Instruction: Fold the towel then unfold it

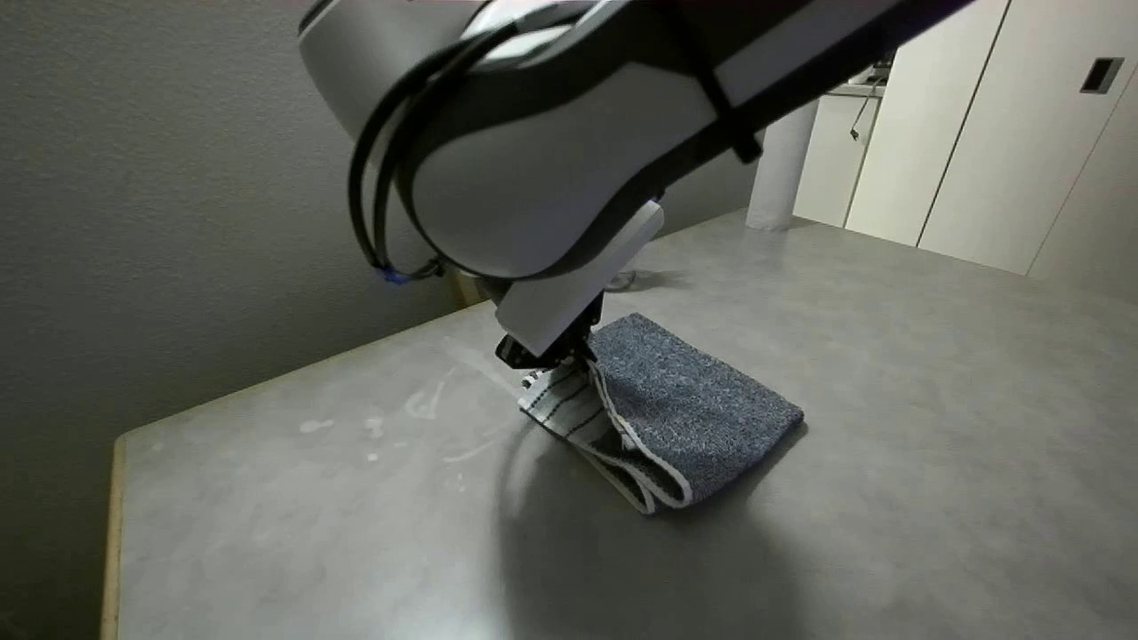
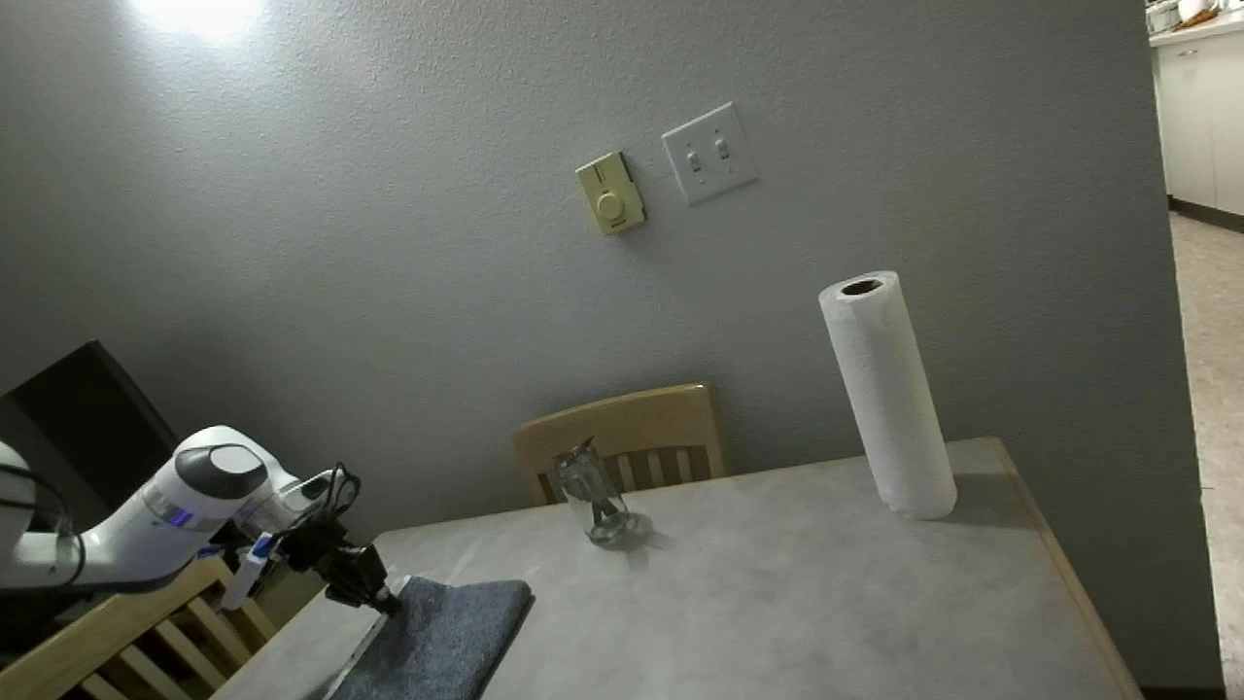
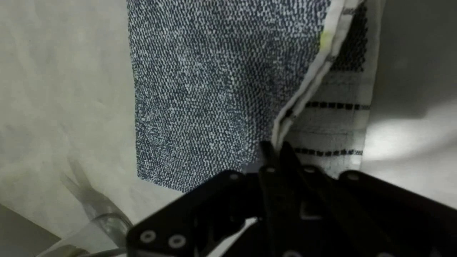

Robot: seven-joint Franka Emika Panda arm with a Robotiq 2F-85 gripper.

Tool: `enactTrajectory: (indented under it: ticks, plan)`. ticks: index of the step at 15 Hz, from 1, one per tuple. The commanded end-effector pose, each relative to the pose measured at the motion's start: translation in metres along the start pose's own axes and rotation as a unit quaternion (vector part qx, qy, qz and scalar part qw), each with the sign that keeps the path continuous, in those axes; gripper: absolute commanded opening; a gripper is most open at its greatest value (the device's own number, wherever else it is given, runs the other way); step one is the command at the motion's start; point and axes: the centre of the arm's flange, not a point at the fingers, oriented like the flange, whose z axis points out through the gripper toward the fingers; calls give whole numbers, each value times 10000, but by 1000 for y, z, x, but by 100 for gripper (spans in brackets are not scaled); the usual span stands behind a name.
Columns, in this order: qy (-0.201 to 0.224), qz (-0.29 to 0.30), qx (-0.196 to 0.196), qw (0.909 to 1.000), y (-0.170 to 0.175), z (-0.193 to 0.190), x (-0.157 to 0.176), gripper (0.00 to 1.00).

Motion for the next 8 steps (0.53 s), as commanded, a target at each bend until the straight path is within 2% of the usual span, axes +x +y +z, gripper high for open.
enactTrajectory:
  ticks: [1, 6, 7, 8]
  plan:
    - [-7, -291, 191, 9994, 33, -1, -35, 0]
    - [-54, -323, 129, 9994, 44, -5, -43, 1]
    - [-39, -227, 73, 9997, 27, -2, -19, 4]
    - [-57, -232, 62, 9997, 29, -3, -22, 4]
